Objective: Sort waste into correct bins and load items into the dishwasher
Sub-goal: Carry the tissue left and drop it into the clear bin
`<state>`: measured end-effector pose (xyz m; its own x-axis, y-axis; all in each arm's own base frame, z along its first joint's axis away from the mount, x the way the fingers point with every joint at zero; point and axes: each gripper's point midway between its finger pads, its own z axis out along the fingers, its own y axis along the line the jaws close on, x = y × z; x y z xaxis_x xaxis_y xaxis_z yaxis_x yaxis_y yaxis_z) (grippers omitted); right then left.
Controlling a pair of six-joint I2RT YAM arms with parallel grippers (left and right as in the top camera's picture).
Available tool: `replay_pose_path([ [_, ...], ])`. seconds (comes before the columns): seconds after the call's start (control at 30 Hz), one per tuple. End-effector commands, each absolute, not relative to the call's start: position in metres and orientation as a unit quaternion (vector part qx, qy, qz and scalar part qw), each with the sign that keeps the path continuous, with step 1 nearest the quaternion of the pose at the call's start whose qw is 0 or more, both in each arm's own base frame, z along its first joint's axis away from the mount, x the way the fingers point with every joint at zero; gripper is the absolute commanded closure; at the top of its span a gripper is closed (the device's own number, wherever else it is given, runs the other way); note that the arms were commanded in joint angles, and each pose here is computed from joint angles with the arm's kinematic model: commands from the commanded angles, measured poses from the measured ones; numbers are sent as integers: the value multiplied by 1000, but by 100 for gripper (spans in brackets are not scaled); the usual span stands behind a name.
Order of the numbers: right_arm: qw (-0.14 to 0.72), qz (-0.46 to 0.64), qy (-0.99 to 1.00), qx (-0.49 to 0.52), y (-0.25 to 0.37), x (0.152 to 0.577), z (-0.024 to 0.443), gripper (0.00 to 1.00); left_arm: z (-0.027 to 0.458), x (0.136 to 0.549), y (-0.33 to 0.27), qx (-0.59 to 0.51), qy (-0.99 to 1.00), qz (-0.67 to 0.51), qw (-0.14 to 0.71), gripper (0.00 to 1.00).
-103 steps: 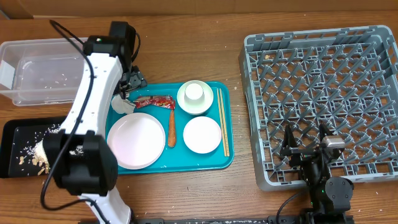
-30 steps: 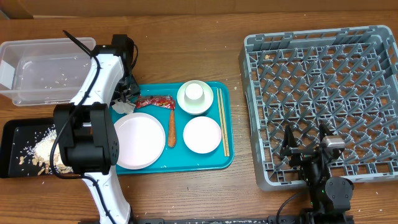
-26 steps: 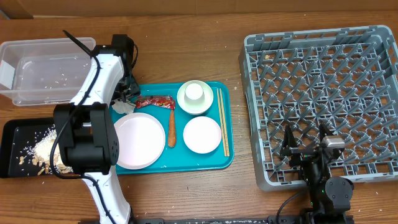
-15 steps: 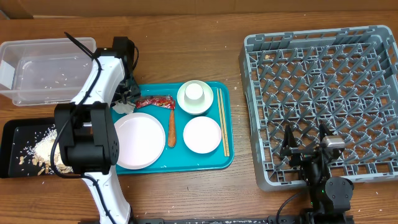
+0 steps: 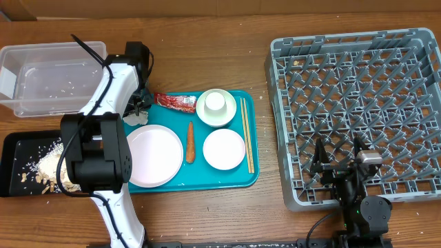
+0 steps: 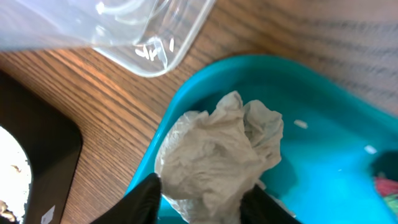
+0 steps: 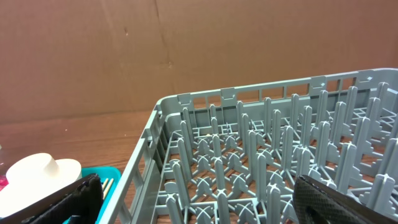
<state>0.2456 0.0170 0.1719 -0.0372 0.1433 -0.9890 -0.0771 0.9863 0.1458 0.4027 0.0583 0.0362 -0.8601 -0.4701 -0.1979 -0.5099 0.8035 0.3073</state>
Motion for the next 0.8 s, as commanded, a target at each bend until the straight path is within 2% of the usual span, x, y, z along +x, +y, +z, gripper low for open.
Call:
replay_pose_path([
  [0.0, 694, 78, 715, 27, 16, 246, 170, 0, 27, 395, 60, -256, 949, 181, 41, 69],
  [0.03, 694, 78, 715, 27, 16, 246, 169, 0, 27, 395, 60, -256, 949, 181, 39, 75],
  [0.07, 694, 78, 715, 27, 16, 246, 169, 0, 27, 394, 60, -252, 950, 182, 38, 94],
  [0.1, 694, 78, 715, 27, 16, 246, 169, 0, 28, 394, 60, -251, 950, 182, 37, 96],
  [0.27, 694, 78, 715, 27, 16, 246, 169, 0, 41, 397, 60, -250, 950, 182, 35, 96],
  [0.47, 694, 78, 715, 27, 16, 246, 169, 0, 80, 410, 52, -250, 952, 168, 46, 96],
  [0.77, 694, 78, 715, 27, 16, 246, 170, 0, 148, 443, 40, -248, 950, 148, 117, 96],
])
